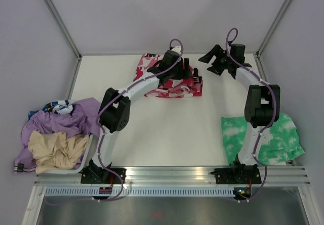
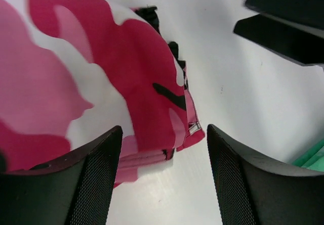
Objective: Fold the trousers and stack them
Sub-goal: Fold the trousers
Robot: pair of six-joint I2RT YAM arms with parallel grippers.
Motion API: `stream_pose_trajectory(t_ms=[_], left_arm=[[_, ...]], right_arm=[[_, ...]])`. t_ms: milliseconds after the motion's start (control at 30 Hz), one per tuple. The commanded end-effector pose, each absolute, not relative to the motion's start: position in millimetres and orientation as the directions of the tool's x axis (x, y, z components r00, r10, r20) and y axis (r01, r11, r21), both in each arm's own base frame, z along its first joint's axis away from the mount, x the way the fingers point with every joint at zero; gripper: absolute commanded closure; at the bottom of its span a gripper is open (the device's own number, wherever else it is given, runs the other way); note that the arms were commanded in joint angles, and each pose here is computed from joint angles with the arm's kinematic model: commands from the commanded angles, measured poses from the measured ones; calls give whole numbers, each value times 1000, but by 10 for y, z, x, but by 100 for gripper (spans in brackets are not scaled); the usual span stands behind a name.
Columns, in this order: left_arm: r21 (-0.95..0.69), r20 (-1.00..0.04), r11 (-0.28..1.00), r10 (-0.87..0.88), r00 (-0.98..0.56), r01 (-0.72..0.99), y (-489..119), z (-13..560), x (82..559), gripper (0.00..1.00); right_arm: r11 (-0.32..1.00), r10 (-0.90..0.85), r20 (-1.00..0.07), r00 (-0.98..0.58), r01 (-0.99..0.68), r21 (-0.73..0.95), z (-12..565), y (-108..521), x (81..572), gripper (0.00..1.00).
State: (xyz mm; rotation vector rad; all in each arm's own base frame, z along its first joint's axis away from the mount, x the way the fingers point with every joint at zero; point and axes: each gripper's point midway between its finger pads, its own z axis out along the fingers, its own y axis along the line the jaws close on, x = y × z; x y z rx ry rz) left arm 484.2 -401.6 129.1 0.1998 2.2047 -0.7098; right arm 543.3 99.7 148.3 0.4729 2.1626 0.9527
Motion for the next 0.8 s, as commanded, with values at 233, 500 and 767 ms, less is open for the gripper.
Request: stream_pose_trajectory(t_ms=[233,500,767], left_arm=[[-208,-878,841,65,-475,499,-3803,1846,4957,31],[-227,-865,781,111,-488,581,-4005,1621,4811,32],[-89,-861,813,228,-455,576,-4199,1172,4738,28]], right_arm=[[714,502,-512,-698,0,700,1292,1524,5920,3],[703,485,-456,-746,22,711,1094,1557,5811,2],[656,491,-385,-782,41,754,967,1694,5596,3]])
